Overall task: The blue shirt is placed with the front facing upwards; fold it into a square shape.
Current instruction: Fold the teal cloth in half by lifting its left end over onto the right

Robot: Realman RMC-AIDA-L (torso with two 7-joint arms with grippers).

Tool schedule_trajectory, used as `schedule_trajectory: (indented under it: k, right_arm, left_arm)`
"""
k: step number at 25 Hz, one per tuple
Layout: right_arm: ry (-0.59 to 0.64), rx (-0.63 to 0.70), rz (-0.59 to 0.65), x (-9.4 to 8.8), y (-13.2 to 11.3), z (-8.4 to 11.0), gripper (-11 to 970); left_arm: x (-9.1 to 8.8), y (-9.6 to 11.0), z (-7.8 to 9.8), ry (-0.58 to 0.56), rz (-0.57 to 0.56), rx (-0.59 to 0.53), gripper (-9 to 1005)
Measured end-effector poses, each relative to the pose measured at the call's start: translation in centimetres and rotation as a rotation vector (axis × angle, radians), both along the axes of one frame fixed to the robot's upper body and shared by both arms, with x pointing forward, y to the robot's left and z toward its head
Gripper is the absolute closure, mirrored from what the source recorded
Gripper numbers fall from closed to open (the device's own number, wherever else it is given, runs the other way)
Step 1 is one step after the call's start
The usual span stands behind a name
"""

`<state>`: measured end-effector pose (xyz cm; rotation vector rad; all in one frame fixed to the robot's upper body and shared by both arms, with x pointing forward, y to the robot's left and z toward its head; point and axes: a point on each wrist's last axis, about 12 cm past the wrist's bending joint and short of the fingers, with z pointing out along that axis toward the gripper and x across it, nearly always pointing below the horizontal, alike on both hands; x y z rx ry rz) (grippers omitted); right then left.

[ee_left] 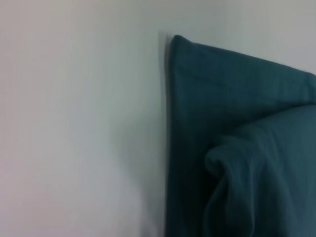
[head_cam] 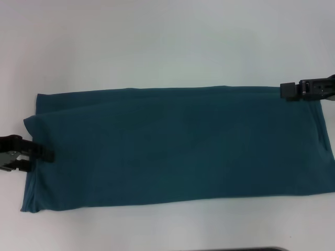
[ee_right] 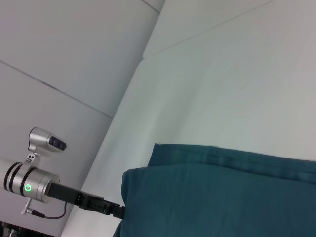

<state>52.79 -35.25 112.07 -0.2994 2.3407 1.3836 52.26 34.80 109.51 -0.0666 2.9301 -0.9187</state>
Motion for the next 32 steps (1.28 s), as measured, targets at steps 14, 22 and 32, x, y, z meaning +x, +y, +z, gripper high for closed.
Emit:
schedule_trajectory:
  k: [14,22,32]
  right_arm:
    - [0.0,-0.001,-0.002,-0.1,-0.1,0.0,65]
    - [0.001,-0.003,-0.004,-0.1,-0.2,0.0,65]
    - [0.004,-0.003,-0.006,-0.2,-0.2,-0.1,65]
  left_arm:
    - [0.1,-0.6,-0.2,0.01,-0.015,-0.012,263]
    - [0.2,-1.0,-0.3,0.017,-0.029,-0.016,264]
    - [0.2,-1.2,-0.4,0.014,-0.03,-0.016,264]
